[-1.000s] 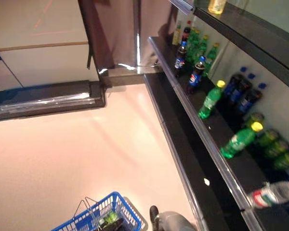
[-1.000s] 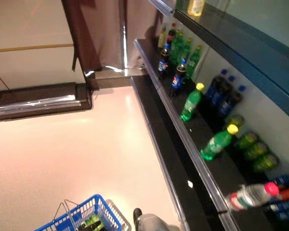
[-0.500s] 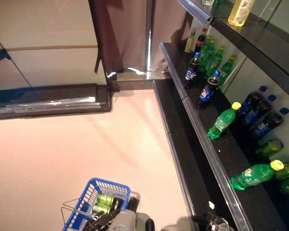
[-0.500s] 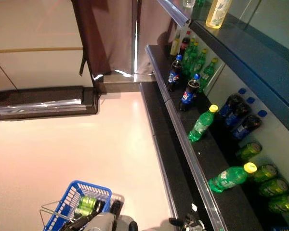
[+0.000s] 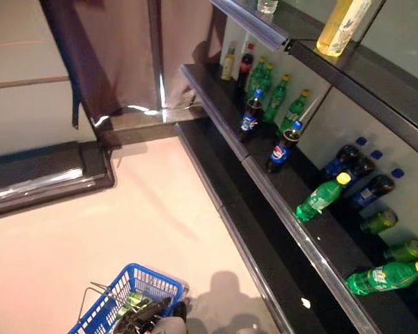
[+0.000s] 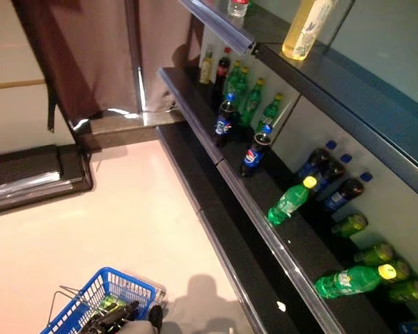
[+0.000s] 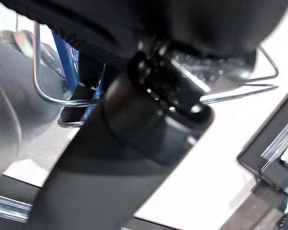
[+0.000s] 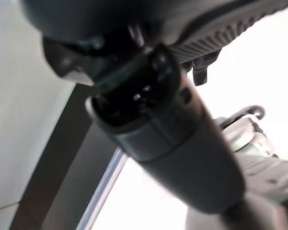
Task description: Pick up the drink and place into the basket.
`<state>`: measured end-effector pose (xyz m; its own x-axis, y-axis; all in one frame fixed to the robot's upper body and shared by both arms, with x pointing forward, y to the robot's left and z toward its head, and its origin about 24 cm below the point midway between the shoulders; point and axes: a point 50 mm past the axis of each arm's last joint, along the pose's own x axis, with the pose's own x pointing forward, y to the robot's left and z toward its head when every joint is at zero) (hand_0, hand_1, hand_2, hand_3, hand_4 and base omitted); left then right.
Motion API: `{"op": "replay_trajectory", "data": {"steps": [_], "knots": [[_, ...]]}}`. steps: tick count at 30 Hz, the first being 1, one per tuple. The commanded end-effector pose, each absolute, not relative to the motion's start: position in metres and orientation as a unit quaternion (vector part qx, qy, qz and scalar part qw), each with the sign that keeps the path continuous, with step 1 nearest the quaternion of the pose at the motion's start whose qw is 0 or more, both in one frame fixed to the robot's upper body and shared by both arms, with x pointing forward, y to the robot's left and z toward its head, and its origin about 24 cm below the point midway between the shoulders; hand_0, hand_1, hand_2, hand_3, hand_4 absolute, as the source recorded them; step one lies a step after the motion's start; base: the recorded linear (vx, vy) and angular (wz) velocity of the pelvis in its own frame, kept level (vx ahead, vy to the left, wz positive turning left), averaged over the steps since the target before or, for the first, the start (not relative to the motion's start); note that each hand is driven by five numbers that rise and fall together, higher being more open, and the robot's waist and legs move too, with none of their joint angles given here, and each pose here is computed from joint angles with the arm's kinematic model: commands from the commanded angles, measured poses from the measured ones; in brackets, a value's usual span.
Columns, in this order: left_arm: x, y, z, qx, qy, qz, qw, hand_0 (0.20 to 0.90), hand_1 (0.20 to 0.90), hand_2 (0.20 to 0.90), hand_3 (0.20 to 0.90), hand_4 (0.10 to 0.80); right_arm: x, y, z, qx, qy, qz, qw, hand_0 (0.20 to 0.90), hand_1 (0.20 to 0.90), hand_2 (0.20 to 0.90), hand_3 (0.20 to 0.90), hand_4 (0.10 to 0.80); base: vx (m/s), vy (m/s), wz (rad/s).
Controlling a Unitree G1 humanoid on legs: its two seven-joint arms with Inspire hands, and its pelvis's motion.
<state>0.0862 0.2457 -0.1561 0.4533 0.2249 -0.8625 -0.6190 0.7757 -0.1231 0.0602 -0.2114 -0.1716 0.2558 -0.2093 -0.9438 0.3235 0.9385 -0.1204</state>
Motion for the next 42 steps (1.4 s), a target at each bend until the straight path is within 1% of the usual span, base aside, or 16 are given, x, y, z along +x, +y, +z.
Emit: {"op": "replay_trajectory", "data": {"steps": [1, 7, 12, 14, 17, 19, 25, 28, 30, 31, 34, 38, 42], "knots": [[0.134, 0.236, -0.139, -0.224, 0.365, 0.183, 0.885, 0.3, 0.3, 0.3, 0.2, 0.1, 0.073, -0.23, -0.166, 0.026, 0.567, -0.176, 0.804, 0.9, 0.9, 0.9, 0.9, 0.8, 0.158, 0.067, -0.59], [0.129, 0.223, -0.147, -0.207, 0.399, 0.17, 0.877, 0.3, 0.3, 0.3, 0.2, 0.1, 0.062, -0.231, -0.168, 0.065, 0.572, -0.22, 0.787, 0.9, 0.9, 0.9, 0.9, 0.8, 0.203, 0.053, -0.1], [0.131, 0.214, -0.147, -0.208, 0.388, 0.168, 0.882, 0.3, 0.3, 0.3, 0.2, 0.1, 0.064, -0.236, -0.167, 0.053, 0.571, -0.217, 0.79, 0.9, 0.9, 0.9, 0.9, 0.8, 0.105, -0.014, -0.22], [0.13, 0.213, -0.146, -0.193, 0.386, 0.15, 0.89, 0.3, 0.3, 0.3, 0.2, 0.1, 0.066, -0.24, -0.165, 0.027, 0.571, -0.21, 0.793, 0.9, 0.9, 0.9, 0.9, 0.8, 0.109, -0.088, -0.04], [0.128, 0.214, -0.147, -0.195, 0.389, 0.155, 0.887, 0.3, 0.3, 0.3, 0.2, 0.1, 0.066, -0.244, -0.164, 0.021, 0.57, -0.207, 0.795, 0.9, 0.9, 0.9, 0.9, 0.8, 0.138, -0.006, -0.03], [0.117, 0.222, -0.151, -0.219, 0.397, 0.199, 0.869, 0.3, 0.3, 0.3, 0.2, 0.1, 0.067, -0.25, -0.163, 0.012, 0.572, -0.205, 0.794, 0.9, 0.9, 0.9, 0.9, 0.8, 0.361, 0.237, -0.36], [0.09, 0.224, -0.157, -0.221, 0.414, 0.223, 0.855, 0.3, 0.3, 0.3, 0.2, 0.1, 0.071, -0.253, -0.161, 0.019, 0.575, -0.204, 0.792, 0.9, 0.9, 0.9, 0.9, 0.8, 0.359, 0.235, -0.55], [0.099, 0.22, -0.157, -0.224, 0.416, 0.221, 0.853, 0.3, 0.3, 0.3, 0.2, 0.1, 0.076, -0.251, -0.161, 0.032, 0.56, -0.214, 0.8, 0.9, 0.9, 0.9, 0.9, 0.8, 0.218, 0.348, -0.68], [0.111, 0.222, -0.153, -0.219, 0.412, 0.208, 0.86, 0.3, 0.3, 0.3, 0.2, 0.1, 0.075, -0.25, -0.161, 0.034, 0.553, -0.22, 0.803, 0.9, 0.9, 0.9, 0.9, 0.8, 0.246, 0.387, -0.76], [0.121, 0.222, -0.15, -0.223, 0.395, 0.2, 0.868, 0.3, 0.3, 0.3, 0.2, 0.1, 0.075, -0.248, -0.161, 0.032, 0.545, -0.212, 0.81, 0.9, 0.9, 0.9, 0.9, 0.8, 0.224, 0.348, -0.63], [0.133, 0.227, -0.143, -0.227, 0.368, 0.204, 0.878, 0.3, 0.3, 0.3, 0.2, 0.1, 0.078, -0.243, -0.161, 0.015, 0.534, -0.184, 0.825, 0.9, 0.9, 0.9, 0.9, 0.8, 0.124, 0.189, -0.47], [0.155, 0.247, -0.127, -0.22, 0.32, 0.208, 0.898, 0.3, 0.3, 0.3, 0.2, 0.1, 0.123, -0.232, -0.15, 0.007, 0.472, -0.135, 0.871, 0.9, 0.9, 0.9, 0.9, 0.8, -0.164, -0.003, -0.87], [0.167, 0.251, -0.121, -0.202, 0.317, 0.203, 0.904, 0.3, 0.3, 0.3, 0.2, 0.1, 0.158, -0.214, -0.138, -0.005, 0.425, -0.078, 0.902, 0.9, 0.9, 0.9, 0.9, 0.8, -0.147, -0.15, -0.62]]}}
